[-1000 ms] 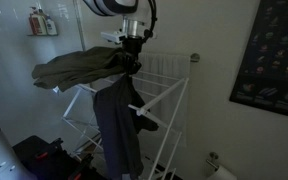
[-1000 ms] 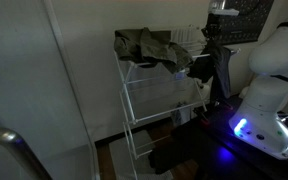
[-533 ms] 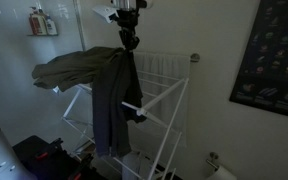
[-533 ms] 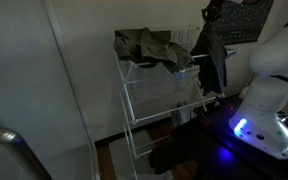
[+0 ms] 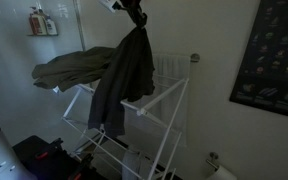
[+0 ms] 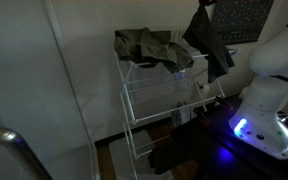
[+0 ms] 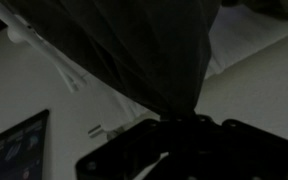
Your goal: Hang the shirt on the middle rods of the rack
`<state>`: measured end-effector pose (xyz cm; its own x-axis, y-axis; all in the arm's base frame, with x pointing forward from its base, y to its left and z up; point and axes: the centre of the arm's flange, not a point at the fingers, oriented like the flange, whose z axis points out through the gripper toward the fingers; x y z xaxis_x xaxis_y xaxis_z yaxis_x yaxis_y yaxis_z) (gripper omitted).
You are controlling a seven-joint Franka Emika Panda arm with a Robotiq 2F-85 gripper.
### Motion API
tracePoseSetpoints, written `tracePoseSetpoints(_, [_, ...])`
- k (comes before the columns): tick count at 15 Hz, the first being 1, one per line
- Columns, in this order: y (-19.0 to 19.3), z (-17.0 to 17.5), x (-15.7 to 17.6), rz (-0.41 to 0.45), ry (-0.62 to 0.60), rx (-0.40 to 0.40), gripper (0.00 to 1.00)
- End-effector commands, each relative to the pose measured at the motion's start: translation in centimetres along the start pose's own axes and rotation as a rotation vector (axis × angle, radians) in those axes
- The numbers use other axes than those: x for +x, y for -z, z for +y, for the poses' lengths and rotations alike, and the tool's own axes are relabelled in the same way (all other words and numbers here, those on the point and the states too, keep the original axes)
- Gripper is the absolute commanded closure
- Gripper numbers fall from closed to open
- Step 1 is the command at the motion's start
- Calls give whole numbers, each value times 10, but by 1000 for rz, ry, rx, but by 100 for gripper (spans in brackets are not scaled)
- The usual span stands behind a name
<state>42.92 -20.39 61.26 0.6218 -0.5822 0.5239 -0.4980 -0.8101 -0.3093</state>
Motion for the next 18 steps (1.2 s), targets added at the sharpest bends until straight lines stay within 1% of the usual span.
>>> tracePoseSetpoints(1, [-1, -24, 20, 204, -28, 33, 97])
tracePoseSetpoints(4, [-3, -34, 27, 382, -19, 58, 97])
tracePoseSetpoints(8, [-13, -37, 23, 615, 1, 101, 97])
tracePoseSetpoints(11, [-19, -39, 14, 705, 12, 132, 97])
tracePoseSetpoints(13, [-28, -37, -3, 700, 28, 144, 97])
tracePoseSetpoints(16, [-49, -34, -27, 610, 40, 108, 97])
tracePoseSetpoints(18, [-57, -28, -31, 579, 30, 91, 97])
